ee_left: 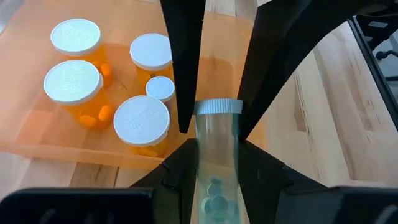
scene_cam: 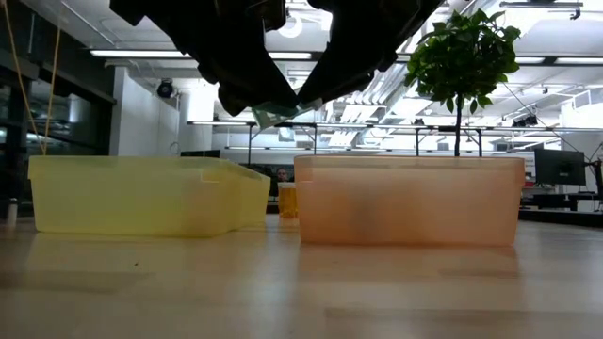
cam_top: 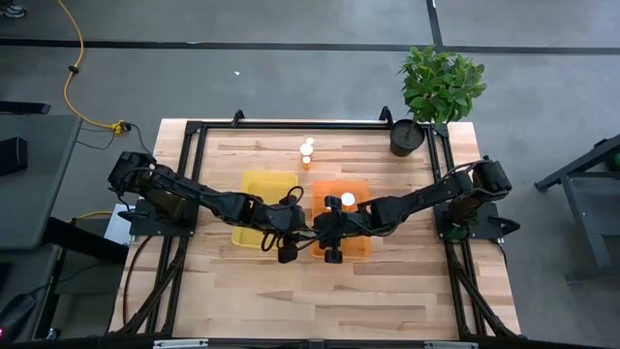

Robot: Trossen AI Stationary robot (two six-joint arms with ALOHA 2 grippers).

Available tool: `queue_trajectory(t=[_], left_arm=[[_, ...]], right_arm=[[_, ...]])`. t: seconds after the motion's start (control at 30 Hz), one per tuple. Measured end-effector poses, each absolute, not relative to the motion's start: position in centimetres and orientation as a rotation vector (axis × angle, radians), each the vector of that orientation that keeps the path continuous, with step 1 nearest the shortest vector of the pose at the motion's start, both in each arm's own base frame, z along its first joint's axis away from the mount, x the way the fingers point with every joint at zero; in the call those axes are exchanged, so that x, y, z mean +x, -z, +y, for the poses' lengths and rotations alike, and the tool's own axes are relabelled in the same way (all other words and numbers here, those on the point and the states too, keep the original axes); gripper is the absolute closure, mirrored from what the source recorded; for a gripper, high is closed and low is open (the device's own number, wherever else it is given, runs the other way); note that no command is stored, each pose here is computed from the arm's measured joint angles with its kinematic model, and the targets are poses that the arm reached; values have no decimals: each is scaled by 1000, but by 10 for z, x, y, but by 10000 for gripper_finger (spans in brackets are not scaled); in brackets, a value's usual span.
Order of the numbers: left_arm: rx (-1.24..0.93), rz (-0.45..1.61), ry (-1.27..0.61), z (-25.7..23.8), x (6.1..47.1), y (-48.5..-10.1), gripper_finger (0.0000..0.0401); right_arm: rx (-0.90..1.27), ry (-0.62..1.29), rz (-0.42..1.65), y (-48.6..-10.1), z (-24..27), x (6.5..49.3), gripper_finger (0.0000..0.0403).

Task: Pick and place medicine bottles into bin by pill shape (circle, oval)
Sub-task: Put the blue bottle pill into the yellow bin

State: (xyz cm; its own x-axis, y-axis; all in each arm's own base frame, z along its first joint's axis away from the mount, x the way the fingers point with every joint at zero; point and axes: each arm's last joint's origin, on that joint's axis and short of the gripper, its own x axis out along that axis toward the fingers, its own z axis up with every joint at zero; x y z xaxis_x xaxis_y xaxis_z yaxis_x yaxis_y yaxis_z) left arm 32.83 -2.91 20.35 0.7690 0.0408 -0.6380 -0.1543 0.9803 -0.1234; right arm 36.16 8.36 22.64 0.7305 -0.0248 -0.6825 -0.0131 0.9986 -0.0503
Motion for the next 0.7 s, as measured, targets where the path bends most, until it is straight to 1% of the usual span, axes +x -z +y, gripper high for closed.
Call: queue_trajectory(t=[0.37, 0.53, 0.6, 0.7], left_arm=[[-173, 686, -106, -29, 328, -204, 310], [-174, 686, -105, -29, 328, -204, 310], [-174, 686, -103, -29, 328, -204, 310], [-173, 685, -103, -29, 328, -204, 310]], right_arm=[[-45, 14, 748, -227, 83, 362, 297], [-29, -15, 747, -227, 84, 362, 296], [-29, -14, 747, -227, 84, 362, 290], [-28, -5, 741, -227, 84, 363, 265]])
